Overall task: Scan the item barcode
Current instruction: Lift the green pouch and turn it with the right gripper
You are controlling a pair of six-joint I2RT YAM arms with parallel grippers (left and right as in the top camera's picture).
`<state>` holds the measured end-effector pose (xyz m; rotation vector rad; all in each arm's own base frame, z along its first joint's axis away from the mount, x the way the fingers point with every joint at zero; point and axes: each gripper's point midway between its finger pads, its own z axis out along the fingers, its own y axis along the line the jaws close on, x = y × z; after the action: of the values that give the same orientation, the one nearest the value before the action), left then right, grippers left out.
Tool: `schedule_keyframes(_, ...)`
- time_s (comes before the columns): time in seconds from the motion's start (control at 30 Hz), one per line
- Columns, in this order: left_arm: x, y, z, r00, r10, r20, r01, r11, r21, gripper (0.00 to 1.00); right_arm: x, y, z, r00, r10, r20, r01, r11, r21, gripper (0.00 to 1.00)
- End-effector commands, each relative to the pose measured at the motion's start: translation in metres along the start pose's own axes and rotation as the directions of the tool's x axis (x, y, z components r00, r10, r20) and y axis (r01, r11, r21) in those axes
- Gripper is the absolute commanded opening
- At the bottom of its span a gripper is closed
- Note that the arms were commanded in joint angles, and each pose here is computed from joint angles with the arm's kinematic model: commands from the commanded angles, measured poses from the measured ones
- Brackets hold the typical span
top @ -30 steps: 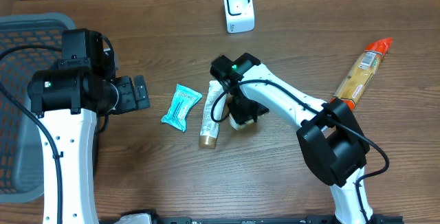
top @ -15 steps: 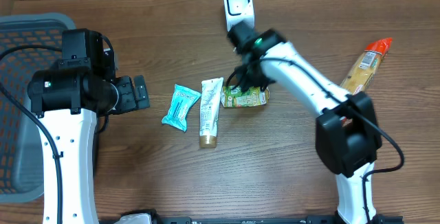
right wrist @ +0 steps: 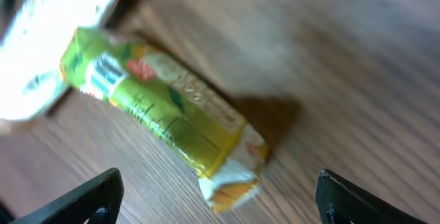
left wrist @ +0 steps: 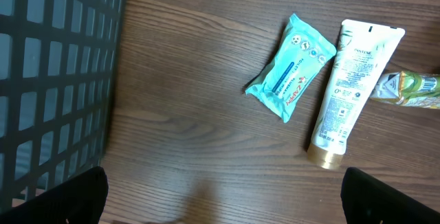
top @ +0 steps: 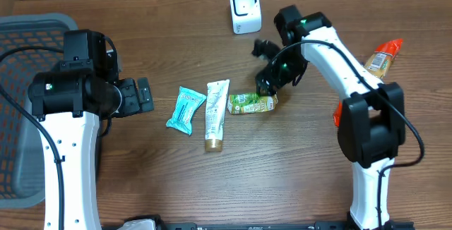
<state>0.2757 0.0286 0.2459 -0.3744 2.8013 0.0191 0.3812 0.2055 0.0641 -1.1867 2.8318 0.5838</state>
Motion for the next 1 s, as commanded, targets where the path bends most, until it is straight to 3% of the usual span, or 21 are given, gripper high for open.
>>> schedule_keyframes(0.0, -0.003, 0.002, -0.003, 1.0, 0.017, 0.009, -0.017, 1.0, -0.006, 1.0, 0.004, 0.012, 0.019, 0.991, -0.135, -0.01, 0.134, 0.988, -0.079, 0.88)
schedule_keyframes(0.23, -0.003, 0.002, -0.003, 1.0, 0.017, 0.009, -0.017, 1.0, -0.006, 0.99, 0.015, 0.011, 0.034, 0.995, -0.096, -0.037, 0.092, 0.992, -0.089, 0.64)
schedule_keyframes(0.43, -0.003, 0.002, -0.003, 1.0, 0.017, 0.009, -0.017, 1.0, -0.006, 1.0, 0.017, 0.007, 0.034, 0.997, 0.047, -0.057, -0.051, 0.997, -0.063, 0.24)
schedule_keyframes(0.57, -0.003, 0.002, -0.003, 1.0, 0.017, 0.009, -0.017, 1.0, -0.006, 1.0, 0.016, 0.003, 0.032, 0.979, 0.193, -0.065, -0.195, 0.98, -0.024, 0.05)
schedule_keyframes(0.8, -0.003, 0.002, -0.003, 1.0, 0.017, 0.009, -0.017, 1.0, -0.006, 1.0, -0.001, 0.0, -0.013, 0.924, 0.375, 0.068, -0.379, 0.923, 0.068, 0.04)
schedule_keyframes(0.9, -0.003, 0.002, -0.003, 1.0, 0.017, 0.009, -0.017, 1.0, -0.006, 0.99, 0.0, -0.017, -0.045, 0.849, 0.496, 0.184, -0.526, 0.827, 0.199, 0.04)
schedule_keyframes(0.97, -0.003, 0.002, -0.003, 1.0, 0.017, 0.009, -0.017, 1.0, -0.006, 1.0, 0.008, -0.033, -0.064, 0.766, 0.584, 0.27, -0.643, 0.71, 0.288, 0.04)
